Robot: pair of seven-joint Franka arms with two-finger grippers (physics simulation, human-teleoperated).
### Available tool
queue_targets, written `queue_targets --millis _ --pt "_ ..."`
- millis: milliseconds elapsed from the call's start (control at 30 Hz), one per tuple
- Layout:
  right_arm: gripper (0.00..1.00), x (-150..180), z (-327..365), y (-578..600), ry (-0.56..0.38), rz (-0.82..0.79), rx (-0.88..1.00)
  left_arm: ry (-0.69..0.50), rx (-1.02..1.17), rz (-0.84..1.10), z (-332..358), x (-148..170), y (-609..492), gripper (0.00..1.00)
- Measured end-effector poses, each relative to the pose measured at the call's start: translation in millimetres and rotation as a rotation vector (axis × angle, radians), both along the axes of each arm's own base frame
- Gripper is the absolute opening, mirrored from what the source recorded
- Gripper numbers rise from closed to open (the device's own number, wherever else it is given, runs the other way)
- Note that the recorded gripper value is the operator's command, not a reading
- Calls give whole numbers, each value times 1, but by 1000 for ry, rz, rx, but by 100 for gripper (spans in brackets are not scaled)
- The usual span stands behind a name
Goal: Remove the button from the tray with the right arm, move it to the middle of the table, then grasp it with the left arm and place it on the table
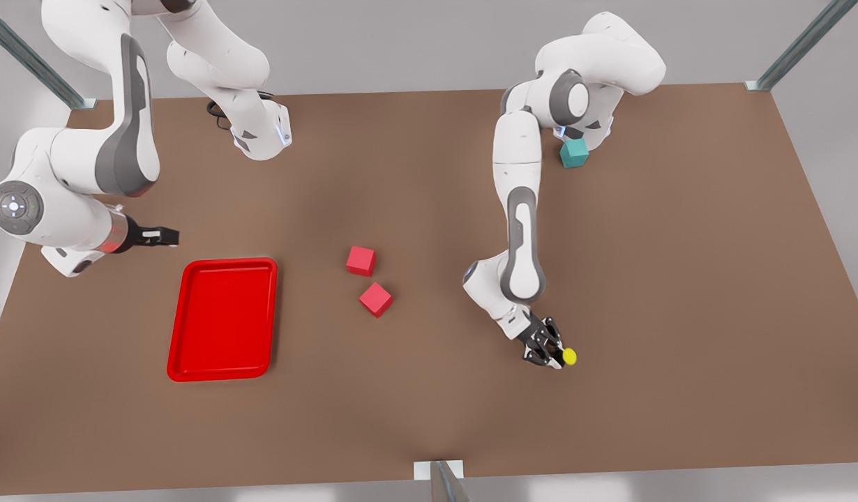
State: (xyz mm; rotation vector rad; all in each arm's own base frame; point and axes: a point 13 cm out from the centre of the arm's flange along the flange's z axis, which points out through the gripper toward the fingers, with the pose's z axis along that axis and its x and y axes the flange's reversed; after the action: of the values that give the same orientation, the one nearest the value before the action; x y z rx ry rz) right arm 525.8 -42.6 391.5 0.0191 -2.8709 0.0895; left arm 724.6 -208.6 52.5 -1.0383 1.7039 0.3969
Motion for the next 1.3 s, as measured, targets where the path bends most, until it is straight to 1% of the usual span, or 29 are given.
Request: queue_targets --millis 133,500,733,833,867,900,933,967,1067,1133,1233,1300 --pt "100 0 1 -1 -1 2 -2 -38 26 -9 7 2 2 36" --pt "100 0 -2 -1 4 6 -1 -79 72 -16 -7 -5 5 36" --pt "100 -2 -4 -3 8 6 -2 -96 81 -19 -8 -4 6 39" --pt "100 -2 -5 -3 8 7 -3 -102 86 -23 -10 -5 5 56" --pt "100 -2 -5 -3 8 7 -4 -105 88 -26 -10 -5 5 68" --pt "100 -2 -5 -3 8 7 -4 -109 90 -29 -10 -5 5 84" --pt "100 -2 -5 -3 9 8 -4 -113 93 -30 -9 -5 5 97" --pt "100 -2 -5 -3 10 8 -4 -118 96 -31 -9 -5 5 100" --pt "100 -2 -6 -3 12 8 -4 -130 94 -35 -5 -7 -1 100" --pt "100 -2 -6 -3 11 9 -4 -127 93 -35 -3 -15 -6 100" --pt "100 -2 -6 -2 11 11 -4 -103 86 -20 11 -41 -8 100" --pt "100 -2 -6 -2 12 11 -4 -73 57 -5 43 -66 -5 100"
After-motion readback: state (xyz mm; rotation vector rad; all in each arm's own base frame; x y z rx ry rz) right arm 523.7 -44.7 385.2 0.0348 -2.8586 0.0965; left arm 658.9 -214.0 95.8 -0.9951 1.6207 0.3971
